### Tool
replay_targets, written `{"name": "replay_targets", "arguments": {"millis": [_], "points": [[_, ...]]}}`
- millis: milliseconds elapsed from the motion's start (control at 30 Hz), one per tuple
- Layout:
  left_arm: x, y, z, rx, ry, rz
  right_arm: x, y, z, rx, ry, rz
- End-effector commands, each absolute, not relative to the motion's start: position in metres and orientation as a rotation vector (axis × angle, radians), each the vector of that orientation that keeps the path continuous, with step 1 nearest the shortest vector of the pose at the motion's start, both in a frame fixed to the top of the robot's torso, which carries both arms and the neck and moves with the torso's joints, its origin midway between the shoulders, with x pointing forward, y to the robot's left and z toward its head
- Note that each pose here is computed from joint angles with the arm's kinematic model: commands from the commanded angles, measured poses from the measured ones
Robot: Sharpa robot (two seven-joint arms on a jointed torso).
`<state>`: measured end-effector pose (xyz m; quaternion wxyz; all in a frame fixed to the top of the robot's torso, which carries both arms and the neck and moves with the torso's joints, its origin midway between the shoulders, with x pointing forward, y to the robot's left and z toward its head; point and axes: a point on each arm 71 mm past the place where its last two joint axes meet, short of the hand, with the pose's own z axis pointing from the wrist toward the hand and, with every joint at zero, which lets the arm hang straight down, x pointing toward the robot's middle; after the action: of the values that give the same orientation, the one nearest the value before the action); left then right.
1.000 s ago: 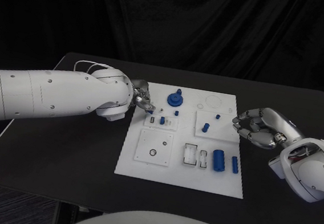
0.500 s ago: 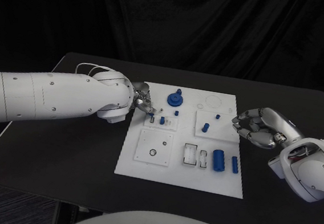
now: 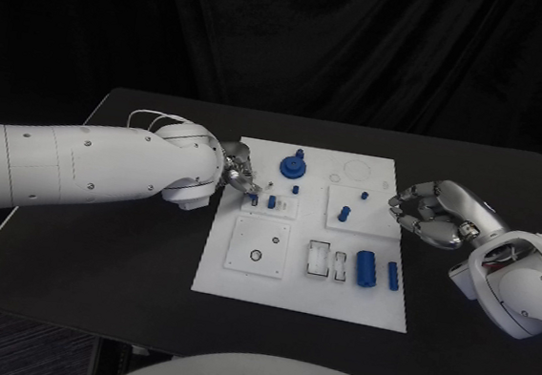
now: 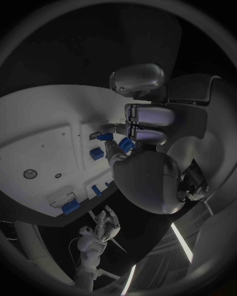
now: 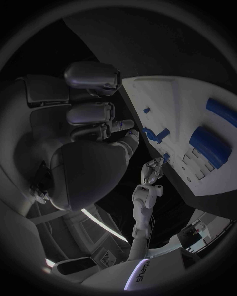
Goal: Assemble the parts on the task board
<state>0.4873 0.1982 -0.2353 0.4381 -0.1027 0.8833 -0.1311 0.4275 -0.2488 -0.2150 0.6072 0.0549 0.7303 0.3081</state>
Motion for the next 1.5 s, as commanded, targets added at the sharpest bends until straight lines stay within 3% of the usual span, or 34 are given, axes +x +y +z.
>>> {"name": "replay_targets", "arguments": {"millis": [33,1500], "points": [[0.486,0.196,-0.237,-0.247,2.207,-0.345,0.427,-0.249,-0.215,0.133,1.695,0.707],[0.478,0.197,-0.25,-0.245,2.237,-0.357,0.428,-0.249,-0.217,0.132,1.708,0.703]]}}
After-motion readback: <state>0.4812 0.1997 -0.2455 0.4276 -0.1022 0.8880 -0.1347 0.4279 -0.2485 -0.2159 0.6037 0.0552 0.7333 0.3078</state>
